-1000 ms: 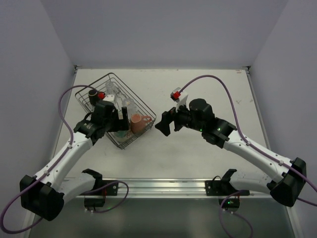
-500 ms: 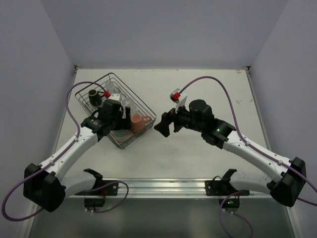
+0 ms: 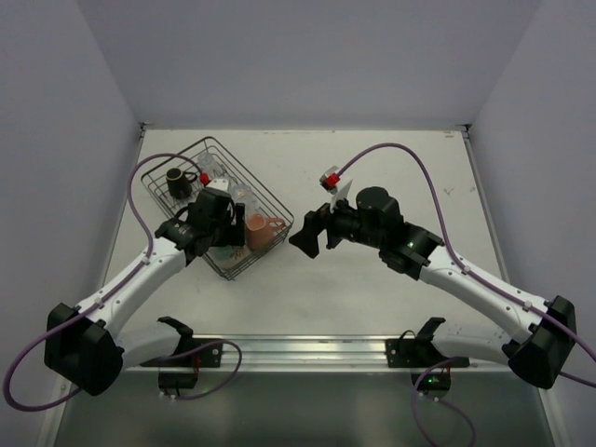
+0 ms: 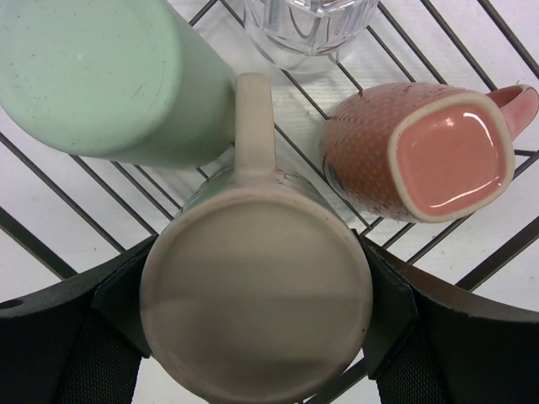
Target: Unload the cups from the dish rack
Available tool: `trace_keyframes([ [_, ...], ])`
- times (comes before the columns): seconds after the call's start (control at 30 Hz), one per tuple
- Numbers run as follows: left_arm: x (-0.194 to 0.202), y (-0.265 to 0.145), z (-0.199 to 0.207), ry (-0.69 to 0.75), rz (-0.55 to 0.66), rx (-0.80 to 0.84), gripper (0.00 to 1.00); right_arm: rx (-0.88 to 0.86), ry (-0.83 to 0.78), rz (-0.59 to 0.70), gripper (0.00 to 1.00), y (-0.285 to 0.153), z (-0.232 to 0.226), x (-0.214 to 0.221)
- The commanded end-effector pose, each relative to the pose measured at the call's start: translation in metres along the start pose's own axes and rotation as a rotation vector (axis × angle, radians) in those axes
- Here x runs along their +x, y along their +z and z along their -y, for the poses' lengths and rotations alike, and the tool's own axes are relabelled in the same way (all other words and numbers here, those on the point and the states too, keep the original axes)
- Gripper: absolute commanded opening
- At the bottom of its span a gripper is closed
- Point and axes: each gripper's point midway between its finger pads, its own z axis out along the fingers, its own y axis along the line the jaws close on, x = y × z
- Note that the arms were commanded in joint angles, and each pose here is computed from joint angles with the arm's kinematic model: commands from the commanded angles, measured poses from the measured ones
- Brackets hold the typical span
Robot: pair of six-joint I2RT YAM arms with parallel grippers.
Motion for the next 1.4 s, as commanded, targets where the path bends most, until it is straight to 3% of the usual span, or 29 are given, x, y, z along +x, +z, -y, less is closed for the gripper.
trace_keyframes([
  [0.0, -0.040, -0.025, 0.004, -0.034, 0.139, 0.035, 0.47, -0.025, 0.007, 0.067, 0.99, -0.006, -0.008, -0.018],
  [0.23, -0.074, -0.065, 0.007, -0.065, 0.234, 0.080, 0.44, -0.066, 0.114, 0.090, 0.99, -0.001, -0.017, -0.022],
  [0.63, -0.120, -0.129, 0.010, -0.161, 0.441, 0.186, 0.36, -0.195, 0.449, 0.307, 0.99, 0.000, -0.040, -0.068],
  [0.87, -0.143, -0.164, 0.037, -0.260, 0.569, 0.402, 0.35, -0.237, 0.601, 0.382, 0.97, 0.011, -0.039, -0.088],
  [1.13, -0.163, -0.219, 0.067, -0.361, 0.702, 0.710, 0.34, -0.221, 0.760, 0.417, 0.86, 0.022, -0.021, -0.088],
  [1.37, -0.154, -0.234, 0.089, -0.392, 0.683, 0.896, 0.34, -0.278, 0.768, 0.417, 0.81, 0.017, -0.023, -0.084],
])
